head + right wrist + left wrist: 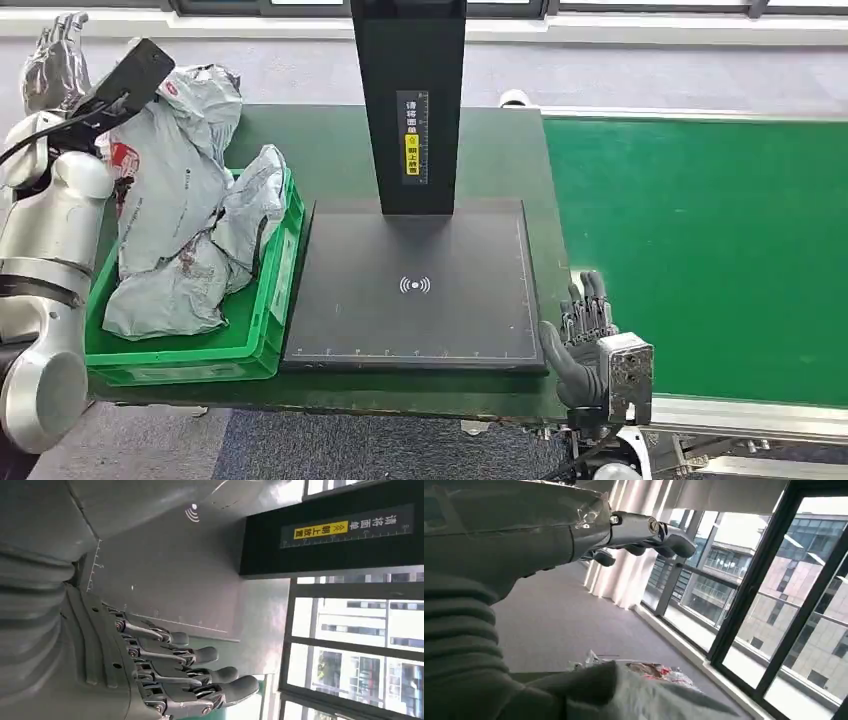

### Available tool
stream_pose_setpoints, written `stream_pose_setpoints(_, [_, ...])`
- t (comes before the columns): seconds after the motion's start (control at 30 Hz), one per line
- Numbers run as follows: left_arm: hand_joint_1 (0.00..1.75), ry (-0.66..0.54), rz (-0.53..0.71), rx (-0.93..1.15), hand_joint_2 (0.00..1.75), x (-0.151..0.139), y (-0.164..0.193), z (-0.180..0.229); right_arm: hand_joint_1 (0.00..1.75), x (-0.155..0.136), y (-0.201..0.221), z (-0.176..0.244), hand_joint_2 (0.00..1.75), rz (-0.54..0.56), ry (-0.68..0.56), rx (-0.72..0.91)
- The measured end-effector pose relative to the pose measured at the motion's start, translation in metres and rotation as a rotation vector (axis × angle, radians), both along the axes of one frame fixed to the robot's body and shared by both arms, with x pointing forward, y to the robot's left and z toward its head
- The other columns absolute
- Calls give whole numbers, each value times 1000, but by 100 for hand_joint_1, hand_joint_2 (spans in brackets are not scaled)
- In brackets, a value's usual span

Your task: Moved the parcel from conveyor to table for the left to box.

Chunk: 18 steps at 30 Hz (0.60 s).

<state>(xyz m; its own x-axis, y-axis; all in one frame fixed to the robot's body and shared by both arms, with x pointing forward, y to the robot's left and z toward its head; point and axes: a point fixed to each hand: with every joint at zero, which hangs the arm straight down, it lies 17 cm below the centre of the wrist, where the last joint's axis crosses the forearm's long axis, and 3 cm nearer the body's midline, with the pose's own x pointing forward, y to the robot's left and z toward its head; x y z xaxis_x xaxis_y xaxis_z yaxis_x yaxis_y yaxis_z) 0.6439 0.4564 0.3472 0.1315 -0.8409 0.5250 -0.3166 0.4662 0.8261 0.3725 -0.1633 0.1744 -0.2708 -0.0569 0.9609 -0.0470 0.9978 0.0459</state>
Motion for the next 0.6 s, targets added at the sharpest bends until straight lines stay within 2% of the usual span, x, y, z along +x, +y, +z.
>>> stream_pose_setpoints(0.07, [0,11,-49,-50,0,2,-9,-3,0,0,-3,-1,175,-8,4,-3])
stream_pose_setpoints(0.17, [0,70,-216,-216,0,5,-40,-16,0,1,-6,-3,175,-19,9,-6])
stream_pose_setpoints(0.27, [0,156,-509,-449,0,-6,-90,-29,0,1,-6,-4,175,-20,12,-6])
stream_pose_setpoints(0.33, [0,218,-677,-535,0,-22,-110,-35,0,1,-7,-5,175,-20,15,-6])
stream_pose_setpoints(0.47, [0,282,-719,-560,0,-38,-94,-56,0,4,-9,-6,175,-20,22,-7])
stream_pose_setpoints(0.53, [0,330,-698,-507,0,-42,-82,-74,0,6,-9,-5,175,-20,20,-6])
stream_pose_setpoints(0.6, [0,413,-621,-416,0,-45,-59,-99,0,8,-9,-5,175,-19,21,-8])
